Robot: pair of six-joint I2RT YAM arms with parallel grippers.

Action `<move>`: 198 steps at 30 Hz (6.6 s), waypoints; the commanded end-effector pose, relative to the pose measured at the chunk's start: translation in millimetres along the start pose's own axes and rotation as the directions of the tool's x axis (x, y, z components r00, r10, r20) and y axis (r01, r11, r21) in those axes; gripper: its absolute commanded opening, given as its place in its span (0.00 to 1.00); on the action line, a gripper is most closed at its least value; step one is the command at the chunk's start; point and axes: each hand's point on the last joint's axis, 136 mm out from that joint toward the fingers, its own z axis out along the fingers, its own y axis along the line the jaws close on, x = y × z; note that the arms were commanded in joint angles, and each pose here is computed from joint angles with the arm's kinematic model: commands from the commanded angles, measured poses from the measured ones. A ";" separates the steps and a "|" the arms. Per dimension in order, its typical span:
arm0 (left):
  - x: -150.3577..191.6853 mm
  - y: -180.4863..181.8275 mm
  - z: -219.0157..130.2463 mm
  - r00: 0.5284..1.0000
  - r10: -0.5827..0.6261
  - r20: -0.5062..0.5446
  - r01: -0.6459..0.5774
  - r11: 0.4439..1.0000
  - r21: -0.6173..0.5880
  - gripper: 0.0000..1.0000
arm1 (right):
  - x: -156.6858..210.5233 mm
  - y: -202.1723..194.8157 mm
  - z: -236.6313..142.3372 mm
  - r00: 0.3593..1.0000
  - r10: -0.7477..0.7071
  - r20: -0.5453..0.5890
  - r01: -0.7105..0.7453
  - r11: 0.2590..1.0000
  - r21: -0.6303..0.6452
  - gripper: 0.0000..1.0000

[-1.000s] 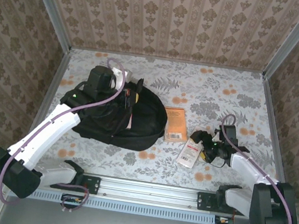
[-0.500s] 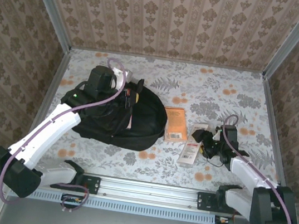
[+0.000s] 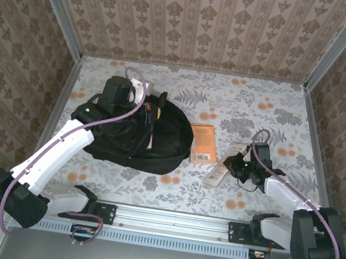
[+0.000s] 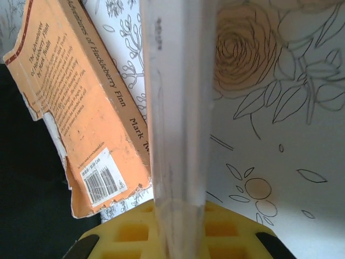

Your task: Pack the student bag

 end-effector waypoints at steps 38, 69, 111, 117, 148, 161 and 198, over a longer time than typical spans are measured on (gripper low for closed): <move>-57.7 -10.0 -42.3 0.993 -0.098 0.061 0.097 0.995 0.020 0.00 | 30.4 292.9 39.2 0.948 -0.051 0.314 0.122 0.969 -0.213 0.11; -75.8 -1.2 -61.1 0.989 -0.081 0.124 0.084 0.996 -0.014 0.00 | 120.4 326.5 92.1 0.971 -0.240 0.017 0.236 0.937 -0.257 0.72; -22.2 5.9 -6.4 1.000 -0.027 -0.017 0.024 0.993 -0.115 0.00 | -20.1 57.7 95.5 0.905 -0.276 -0.324 0.345 0.922 0.178 0.93; -20.9 0.0 2.4 0.999 -0.025 -0.036 0.022 0.995 -0.099 0.00 | 4.6 86.3 109.7 0.906 -0.159 -0.392 0.144 0.987 -0.067 0.92; -7.4 60.2 -48.6 0.995 0.046 -0.084 -0.078 0.895 -0.440 0.40 | 10.4 85.5 91.5 0.933 -0.182 -0.309 0.185 0.983 -0.022 0.87; 65.5 -65.8 18.6 0.919 0.231 -0.318 -0.266 0.961 -0.072 0.70 | -3.2 74.0 60.8 0.941 -0.258 -0.218 0.281 0.956 0.081 0.88; 134.0 84.4 165.5 0.887 -0.079 -0.454 -0.168 0.861 -0.479 0.79 | -15.0 61.8 70.3 0.950 -0.255 -0.180 0.285 0.944 0.165 0.91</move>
